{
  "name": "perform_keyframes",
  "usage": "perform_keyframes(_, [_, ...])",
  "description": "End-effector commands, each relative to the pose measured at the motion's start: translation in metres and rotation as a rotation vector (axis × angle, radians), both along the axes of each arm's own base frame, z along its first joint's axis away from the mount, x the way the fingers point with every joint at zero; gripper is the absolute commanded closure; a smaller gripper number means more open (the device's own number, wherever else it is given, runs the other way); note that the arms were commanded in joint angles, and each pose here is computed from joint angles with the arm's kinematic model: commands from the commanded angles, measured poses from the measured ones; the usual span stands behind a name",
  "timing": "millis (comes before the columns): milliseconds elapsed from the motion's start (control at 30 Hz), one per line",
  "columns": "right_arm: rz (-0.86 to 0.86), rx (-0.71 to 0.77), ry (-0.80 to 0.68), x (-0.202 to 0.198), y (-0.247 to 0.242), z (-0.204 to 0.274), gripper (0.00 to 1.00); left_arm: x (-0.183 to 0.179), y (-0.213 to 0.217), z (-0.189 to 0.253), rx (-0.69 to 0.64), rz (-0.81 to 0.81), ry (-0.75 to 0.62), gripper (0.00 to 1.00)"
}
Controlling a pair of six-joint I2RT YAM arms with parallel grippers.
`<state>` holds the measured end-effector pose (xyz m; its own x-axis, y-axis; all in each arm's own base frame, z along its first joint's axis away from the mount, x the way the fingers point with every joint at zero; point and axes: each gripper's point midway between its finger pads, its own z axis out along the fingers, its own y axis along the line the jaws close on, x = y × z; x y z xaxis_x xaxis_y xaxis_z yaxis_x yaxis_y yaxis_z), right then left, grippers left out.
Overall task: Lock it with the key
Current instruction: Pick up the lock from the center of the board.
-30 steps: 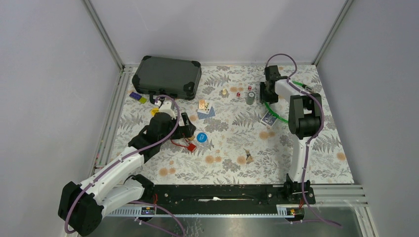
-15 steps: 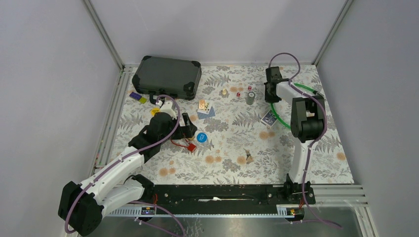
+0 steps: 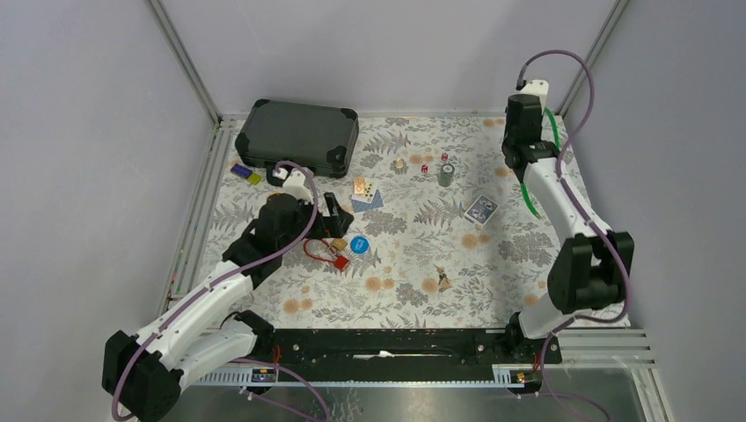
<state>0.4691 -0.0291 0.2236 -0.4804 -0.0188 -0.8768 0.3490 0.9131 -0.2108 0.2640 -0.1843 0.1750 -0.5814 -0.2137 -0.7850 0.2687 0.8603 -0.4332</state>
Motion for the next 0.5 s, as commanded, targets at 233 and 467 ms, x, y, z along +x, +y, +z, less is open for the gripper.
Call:
perform_keyframes(233, [0.305,0.221,-0.477,-0.028,0.055,0.172,1.0,0.011,0.015,0.164,-0.056,0.01,-0.469,0.01])
perform_keyframes(467, [0.787,0.501,-0.534,-0.066,0.149,0.219,1.0,-0.013,0.01,0.209,0.011,-0.14,-0.6,0.01])
